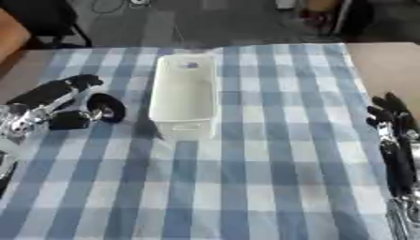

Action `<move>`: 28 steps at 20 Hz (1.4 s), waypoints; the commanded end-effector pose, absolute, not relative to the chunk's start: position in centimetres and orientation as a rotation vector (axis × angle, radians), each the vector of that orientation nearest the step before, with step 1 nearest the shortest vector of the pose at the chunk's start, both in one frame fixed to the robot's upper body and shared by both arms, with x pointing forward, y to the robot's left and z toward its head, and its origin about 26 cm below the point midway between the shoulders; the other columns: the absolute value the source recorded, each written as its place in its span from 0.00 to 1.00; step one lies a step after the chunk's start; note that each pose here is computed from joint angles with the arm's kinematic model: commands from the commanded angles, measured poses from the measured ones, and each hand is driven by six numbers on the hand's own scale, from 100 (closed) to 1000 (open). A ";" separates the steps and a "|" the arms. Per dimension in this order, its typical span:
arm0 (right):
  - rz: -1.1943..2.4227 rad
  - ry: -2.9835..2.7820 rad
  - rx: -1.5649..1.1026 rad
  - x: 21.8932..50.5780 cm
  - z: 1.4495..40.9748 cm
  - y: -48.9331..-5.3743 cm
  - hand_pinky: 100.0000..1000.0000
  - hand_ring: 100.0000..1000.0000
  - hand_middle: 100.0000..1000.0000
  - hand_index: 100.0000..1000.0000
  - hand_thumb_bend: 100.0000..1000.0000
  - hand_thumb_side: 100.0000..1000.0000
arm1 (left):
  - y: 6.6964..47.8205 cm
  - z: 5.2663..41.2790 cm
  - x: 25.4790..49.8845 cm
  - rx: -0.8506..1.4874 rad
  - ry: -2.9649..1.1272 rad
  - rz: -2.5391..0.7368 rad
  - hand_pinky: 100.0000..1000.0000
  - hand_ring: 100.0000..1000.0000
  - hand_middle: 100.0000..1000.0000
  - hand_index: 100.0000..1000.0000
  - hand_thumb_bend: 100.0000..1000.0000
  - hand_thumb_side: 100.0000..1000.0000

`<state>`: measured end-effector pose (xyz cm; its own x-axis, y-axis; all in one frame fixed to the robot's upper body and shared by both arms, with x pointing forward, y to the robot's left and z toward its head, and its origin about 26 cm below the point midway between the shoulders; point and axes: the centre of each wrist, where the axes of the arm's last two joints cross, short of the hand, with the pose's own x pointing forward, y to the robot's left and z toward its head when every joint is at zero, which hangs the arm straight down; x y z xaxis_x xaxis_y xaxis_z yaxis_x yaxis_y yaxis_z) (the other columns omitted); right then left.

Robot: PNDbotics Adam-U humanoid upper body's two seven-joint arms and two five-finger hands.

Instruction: Pick up objects on the table and place them in the box.

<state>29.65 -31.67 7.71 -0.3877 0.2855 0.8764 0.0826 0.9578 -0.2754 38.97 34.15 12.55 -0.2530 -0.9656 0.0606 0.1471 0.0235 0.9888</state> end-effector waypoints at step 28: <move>0.242 -1.988 -0.267 29.8 8.4 -31.8 0.86 0.86 0.85 0.97 0.00 0.68 | 35.3 13.5 41.4 0.986 -1.169 -1.578 1.00 1.00 1.00 1.00 0.86 0.75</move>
<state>29.65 -31.67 7.70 -0.3880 0.2854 0.8764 0.0817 0.9578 -0.2757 41.19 34.45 12.04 -0.2744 -0.9609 -0.0379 0.2272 -0.1031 0.9684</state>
